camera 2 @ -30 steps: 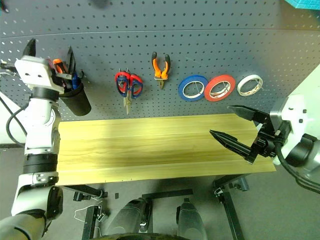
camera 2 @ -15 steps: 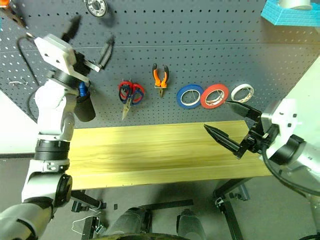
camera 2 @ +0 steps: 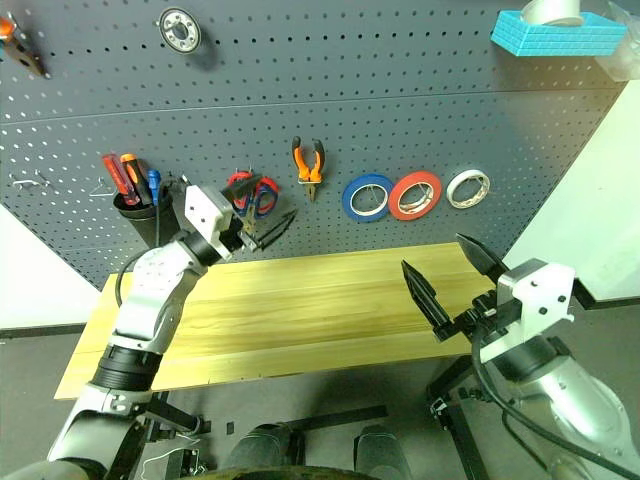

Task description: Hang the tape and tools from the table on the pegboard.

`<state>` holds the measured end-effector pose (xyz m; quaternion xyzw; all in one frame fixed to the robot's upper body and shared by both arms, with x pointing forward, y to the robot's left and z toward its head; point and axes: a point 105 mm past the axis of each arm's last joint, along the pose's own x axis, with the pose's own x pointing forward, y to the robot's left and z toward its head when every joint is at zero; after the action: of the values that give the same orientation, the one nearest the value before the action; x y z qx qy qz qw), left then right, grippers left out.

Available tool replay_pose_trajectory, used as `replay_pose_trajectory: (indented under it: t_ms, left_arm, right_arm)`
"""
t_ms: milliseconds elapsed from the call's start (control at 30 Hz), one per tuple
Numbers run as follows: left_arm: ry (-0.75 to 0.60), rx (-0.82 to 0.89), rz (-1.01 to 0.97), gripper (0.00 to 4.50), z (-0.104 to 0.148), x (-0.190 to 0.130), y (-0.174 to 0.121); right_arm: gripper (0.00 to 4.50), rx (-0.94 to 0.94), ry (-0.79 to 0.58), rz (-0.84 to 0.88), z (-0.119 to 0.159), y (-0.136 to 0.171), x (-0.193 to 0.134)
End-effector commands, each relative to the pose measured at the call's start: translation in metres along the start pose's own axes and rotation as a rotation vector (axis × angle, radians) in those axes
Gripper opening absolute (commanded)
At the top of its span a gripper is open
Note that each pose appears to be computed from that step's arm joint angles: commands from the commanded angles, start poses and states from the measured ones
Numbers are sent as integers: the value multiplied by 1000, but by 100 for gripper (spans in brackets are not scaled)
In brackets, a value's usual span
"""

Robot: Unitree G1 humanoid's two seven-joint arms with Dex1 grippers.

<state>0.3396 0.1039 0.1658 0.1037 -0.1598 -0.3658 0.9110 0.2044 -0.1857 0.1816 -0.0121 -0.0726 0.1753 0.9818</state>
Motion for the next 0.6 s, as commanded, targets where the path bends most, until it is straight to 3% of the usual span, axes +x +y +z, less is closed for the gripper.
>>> replay_pose_trajectory:
  t_ms: [33,433,600]
  left_arm:
    - [38,-6,8,449,-11,-8,1]
    - [338,-88,83,449,-89,-74,-2]
    - [375,-141,98,449,-100,-89,-11]
  right_arm:
    - [450,8,-29,-74,-2,1,-5]
    - [450,143,174,-325,-82,8,-36]
    - [450,191,178,-345,-94,19,-38]
